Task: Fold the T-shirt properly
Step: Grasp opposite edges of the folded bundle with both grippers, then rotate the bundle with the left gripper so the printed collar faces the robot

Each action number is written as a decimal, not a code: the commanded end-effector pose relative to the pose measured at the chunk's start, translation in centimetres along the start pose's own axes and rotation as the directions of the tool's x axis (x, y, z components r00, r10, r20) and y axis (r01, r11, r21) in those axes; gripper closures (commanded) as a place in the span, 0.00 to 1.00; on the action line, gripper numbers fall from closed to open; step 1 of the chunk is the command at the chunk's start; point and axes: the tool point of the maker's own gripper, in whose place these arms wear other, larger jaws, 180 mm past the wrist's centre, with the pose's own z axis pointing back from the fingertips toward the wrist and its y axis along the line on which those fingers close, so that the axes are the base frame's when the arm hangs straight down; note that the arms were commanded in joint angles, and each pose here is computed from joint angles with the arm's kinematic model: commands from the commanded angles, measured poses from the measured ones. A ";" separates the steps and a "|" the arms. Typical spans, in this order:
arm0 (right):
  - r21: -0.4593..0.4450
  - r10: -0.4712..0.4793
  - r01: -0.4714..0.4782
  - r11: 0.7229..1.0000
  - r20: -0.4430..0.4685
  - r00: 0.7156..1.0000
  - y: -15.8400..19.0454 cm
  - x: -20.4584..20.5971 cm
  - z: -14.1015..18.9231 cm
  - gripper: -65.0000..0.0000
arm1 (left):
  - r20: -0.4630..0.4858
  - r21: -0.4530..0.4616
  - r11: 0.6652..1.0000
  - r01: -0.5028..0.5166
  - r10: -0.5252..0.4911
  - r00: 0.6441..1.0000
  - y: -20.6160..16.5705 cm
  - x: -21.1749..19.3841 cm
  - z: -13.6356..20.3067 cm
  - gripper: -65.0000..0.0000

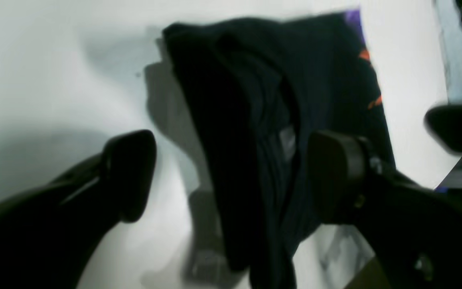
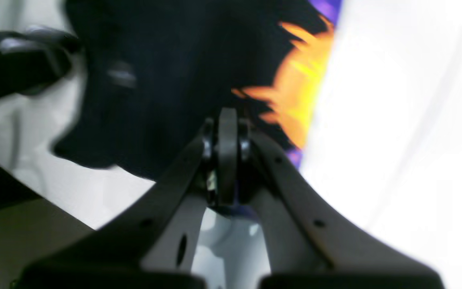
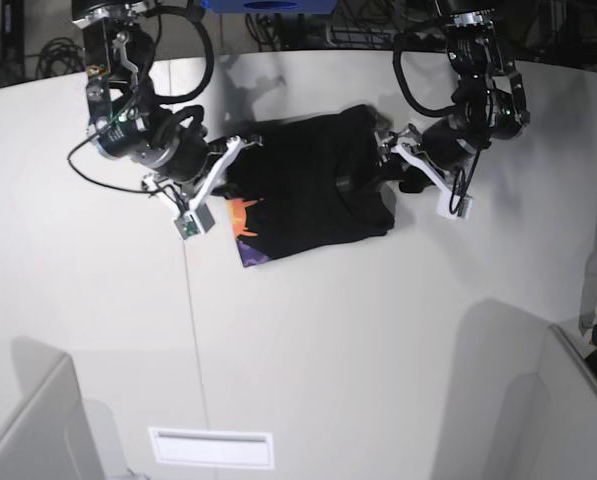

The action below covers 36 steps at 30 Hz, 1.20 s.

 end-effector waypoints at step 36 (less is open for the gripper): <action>-0.219 -0.080 0.111 0.969 0.145 0.986 -9.5 0.7 5.0 1.00 | -0.428 -0.138 0.788 0.600 -0.593 0.682 -1.0 2.0 -6.1 1.00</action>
